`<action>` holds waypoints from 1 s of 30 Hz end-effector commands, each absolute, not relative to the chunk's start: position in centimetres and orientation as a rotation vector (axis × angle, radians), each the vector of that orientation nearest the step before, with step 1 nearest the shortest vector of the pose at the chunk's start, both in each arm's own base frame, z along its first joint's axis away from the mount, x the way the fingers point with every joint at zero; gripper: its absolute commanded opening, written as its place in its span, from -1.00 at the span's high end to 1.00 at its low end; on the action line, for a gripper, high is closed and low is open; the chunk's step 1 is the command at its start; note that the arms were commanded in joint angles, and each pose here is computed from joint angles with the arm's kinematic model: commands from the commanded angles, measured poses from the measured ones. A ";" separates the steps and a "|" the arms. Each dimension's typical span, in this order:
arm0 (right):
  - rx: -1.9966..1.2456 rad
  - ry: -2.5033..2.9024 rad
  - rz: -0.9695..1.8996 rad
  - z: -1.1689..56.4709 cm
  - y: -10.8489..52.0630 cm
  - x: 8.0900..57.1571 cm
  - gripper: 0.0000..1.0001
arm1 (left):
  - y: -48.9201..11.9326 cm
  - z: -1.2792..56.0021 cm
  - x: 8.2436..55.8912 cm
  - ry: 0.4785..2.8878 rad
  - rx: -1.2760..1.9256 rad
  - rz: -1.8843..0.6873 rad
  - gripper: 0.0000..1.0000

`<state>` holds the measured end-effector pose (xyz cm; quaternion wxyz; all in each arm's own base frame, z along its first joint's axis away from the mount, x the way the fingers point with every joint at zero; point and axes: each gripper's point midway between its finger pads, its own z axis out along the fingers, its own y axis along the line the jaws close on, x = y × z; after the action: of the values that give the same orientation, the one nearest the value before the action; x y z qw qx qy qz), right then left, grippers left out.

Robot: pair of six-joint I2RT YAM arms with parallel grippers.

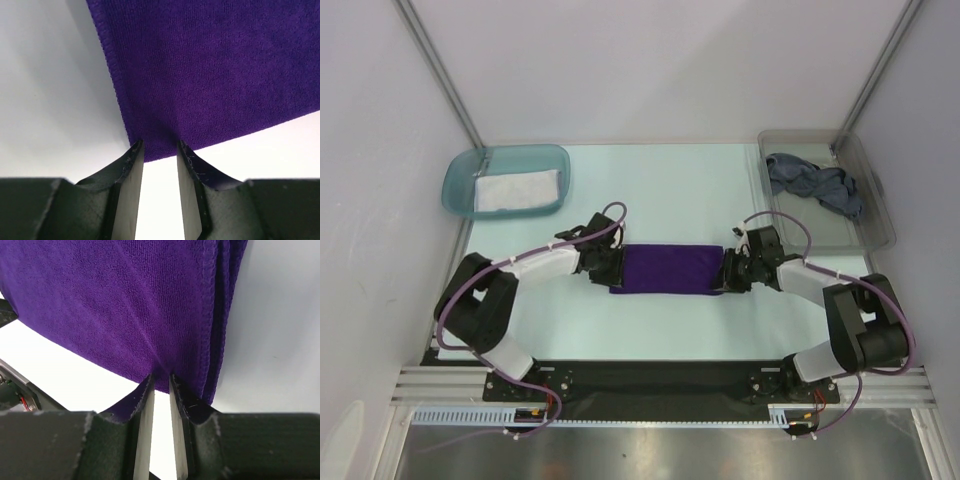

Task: Fold and stack the towels
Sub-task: Fold the towel

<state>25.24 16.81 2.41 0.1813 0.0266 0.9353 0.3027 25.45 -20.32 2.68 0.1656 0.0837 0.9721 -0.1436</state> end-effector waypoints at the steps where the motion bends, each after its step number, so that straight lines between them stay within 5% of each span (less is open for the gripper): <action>1: 0.071 2.610 0.768 2.6 15.9 25.7 0.51 | -20.1 3.9 26.8 2.716 0.199 -0.378 0.23; 10: -0.115 2.495 0.882 8.6 18.9 26.4 0.48 | -18.1 8.1 29.2 2.612 0.162 -0.270 -0.04; 16: -0.214 2.403 1.135 10.9 24.0 26.8 0.52 | -19.1 8.5 30.3 2.579 0.130 -0.573 -0.10; 30: -0.217 2.559 1.128 2.3 25.4 24.8 0.62 | -18.3 1.8 30.1 2.699 0.080 -0.546 -0.10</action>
<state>23.92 25.03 2.25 0.1443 -0.0725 0.9066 0.3899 29.58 -18.49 2.41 0.1797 0.0262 0.9633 -0.1975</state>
